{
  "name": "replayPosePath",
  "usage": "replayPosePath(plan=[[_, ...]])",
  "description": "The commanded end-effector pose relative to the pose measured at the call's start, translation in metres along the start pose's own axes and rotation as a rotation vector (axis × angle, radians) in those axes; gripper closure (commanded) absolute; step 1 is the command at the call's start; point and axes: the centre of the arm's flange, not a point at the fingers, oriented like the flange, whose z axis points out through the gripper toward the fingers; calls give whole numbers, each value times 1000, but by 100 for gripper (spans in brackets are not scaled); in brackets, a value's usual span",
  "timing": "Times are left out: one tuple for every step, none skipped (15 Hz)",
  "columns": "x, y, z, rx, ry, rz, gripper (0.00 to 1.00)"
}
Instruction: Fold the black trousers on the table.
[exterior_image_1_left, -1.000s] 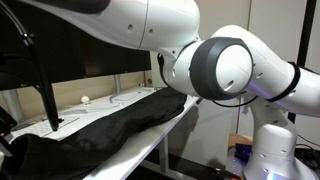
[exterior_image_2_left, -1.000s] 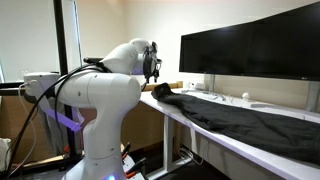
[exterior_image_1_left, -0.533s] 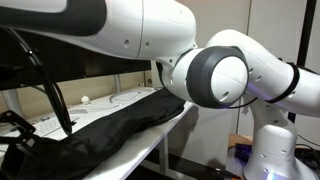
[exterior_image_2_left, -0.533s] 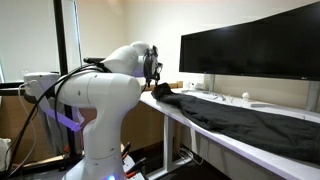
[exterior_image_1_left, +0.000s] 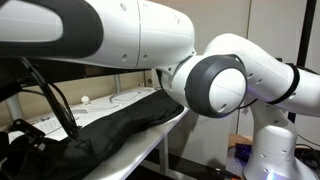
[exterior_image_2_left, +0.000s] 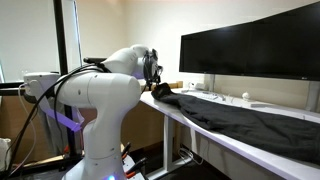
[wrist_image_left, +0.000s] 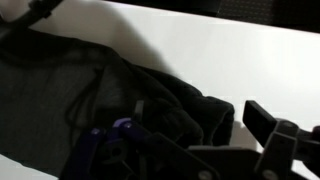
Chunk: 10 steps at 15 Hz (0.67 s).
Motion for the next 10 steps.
replayPosePath(plan=[[45,-37,-46,-84,33,19,0],[45,-38,-46,-102,45,29,0],[45,-38,-45,-117,60,40,0],[45,-39,-45,-131,73,49,0],[45,-39,-45,-144,88,60,0],[45,-39,-46,-167,101,66,0],[45,-39,-46,-188,115,74,0],[45,-38,-46,-202,123,85,0],[45,-38,-46,-226,128,93,0],[46,-38,-46,-247,132,98,25]])
